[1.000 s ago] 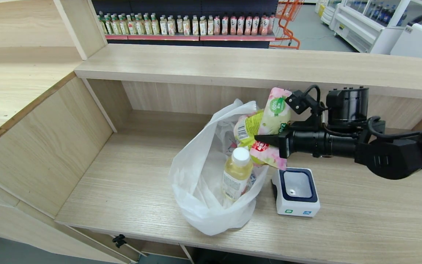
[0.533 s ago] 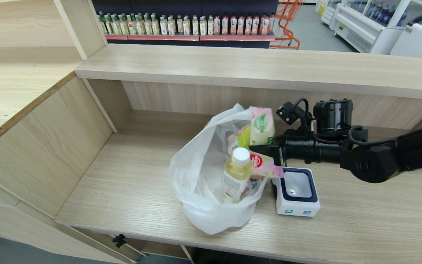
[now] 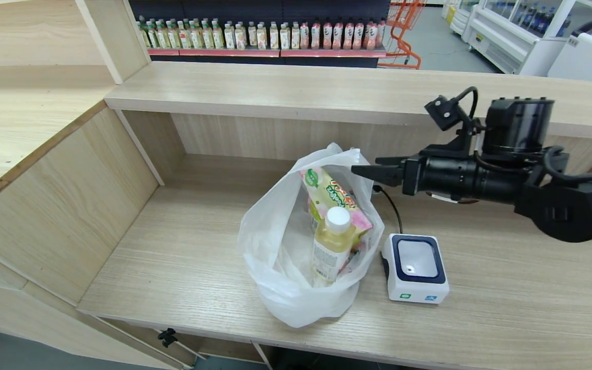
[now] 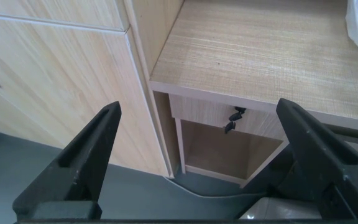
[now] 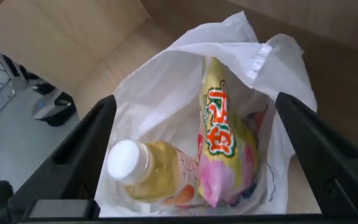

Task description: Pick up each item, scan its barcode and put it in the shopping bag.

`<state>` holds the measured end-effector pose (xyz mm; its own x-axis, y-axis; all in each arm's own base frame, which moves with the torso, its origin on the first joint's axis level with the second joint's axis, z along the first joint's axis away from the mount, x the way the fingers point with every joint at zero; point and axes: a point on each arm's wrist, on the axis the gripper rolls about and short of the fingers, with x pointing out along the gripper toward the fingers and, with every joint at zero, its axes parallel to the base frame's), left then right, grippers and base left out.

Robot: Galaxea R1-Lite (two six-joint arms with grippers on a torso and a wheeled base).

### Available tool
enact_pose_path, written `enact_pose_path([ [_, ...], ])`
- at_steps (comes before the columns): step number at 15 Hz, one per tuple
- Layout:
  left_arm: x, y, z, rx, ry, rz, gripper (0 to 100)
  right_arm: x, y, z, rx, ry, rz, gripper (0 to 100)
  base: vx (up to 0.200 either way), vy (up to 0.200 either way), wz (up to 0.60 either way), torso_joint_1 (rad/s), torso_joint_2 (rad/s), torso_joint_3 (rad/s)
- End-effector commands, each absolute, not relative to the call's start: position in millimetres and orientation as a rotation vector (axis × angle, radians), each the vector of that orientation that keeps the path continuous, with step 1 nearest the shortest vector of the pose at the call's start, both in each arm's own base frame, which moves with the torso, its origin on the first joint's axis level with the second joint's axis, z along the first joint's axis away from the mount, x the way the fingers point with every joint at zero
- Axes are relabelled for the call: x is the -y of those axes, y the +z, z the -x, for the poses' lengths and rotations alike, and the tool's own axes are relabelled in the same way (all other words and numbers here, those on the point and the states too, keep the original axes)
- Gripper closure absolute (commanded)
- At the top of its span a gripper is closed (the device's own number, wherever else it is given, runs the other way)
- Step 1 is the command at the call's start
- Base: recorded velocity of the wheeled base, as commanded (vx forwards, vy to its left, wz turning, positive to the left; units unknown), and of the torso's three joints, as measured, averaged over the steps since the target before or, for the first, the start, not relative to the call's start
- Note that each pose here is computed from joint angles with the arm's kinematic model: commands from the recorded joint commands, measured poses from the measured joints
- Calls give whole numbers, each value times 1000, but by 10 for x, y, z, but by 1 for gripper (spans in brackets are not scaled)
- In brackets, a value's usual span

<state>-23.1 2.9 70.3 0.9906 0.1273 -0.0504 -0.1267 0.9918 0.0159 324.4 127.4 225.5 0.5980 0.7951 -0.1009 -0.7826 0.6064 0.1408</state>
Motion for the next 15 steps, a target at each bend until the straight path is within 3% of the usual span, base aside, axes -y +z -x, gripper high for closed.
enact_pose_path([
  [1, -29, 703, 230, -53, 129, -13, 0, -816, 2530, -2593, -132, 859, -137, 0, 0, 0, 0, 0, 0, 0],
  [5, -29, 703, 231, -51, 129, -12, 0, -214, 2167, -1705, -201, 630, -176, 0, 0, 0, 0, 0, 0, 0],
  [6, -29, 703, 230, -53, 127, -13, 0, -41, 1935, -1434, -235, 467, -119, 0, 0, 0, 0, 0, 0, 0],
  [9, -29, 703, 230, -53, 129, -13, 0, -4, 1631, -610, -270, 111, -30, 0, 0, 0, 0, 0, 0, 0],
  [14, -29, 703, 230, -53, 129, -13, 0, -20, 825, 120, -87, 14, -5, 0, 0, 0, 0, 0, 0, 0],
  [15, -29, 703, 230, -53, 129, -13, 0, -16, 817, 162, -38, 37, -1, 0, 0, 0, 0, 0, 0, 0],
])
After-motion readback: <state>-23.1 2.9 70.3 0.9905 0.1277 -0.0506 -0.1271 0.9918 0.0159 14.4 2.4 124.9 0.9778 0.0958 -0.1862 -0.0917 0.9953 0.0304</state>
